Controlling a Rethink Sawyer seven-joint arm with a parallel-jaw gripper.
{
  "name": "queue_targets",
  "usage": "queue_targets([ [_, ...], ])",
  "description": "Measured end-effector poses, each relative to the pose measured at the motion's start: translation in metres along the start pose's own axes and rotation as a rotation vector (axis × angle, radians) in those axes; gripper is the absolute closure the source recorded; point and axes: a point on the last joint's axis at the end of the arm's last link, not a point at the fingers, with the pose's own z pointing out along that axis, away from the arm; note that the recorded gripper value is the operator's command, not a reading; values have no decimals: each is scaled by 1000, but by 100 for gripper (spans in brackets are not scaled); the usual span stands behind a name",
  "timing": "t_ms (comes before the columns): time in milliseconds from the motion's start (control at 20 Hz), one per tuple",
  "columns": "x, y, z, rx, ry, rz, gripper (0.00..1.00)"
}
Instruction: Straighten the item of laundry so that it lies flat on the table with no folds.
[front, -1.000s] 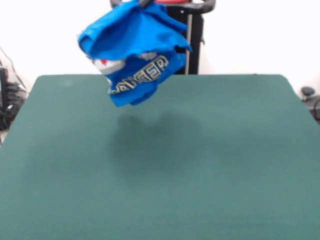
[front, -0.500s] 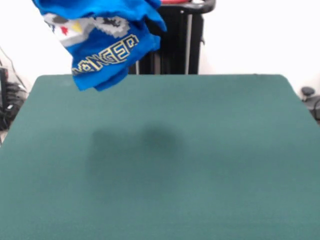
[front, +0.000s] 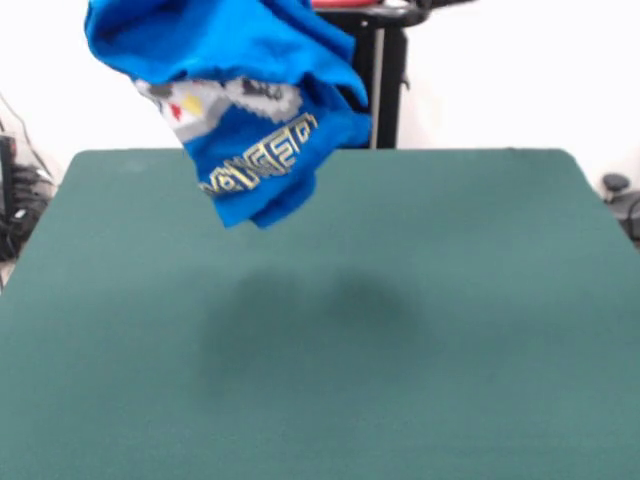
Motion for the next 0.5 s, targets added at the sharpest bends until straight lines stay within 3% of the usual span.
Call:
queue_targets([
  [300, 32, -21, -1, 54, -52, 122, 100],
  [450, 42, -29, -2, 71, -93, 164, 100],
  [500, 48, -33, -2, 76, -137, 193, 100],
])
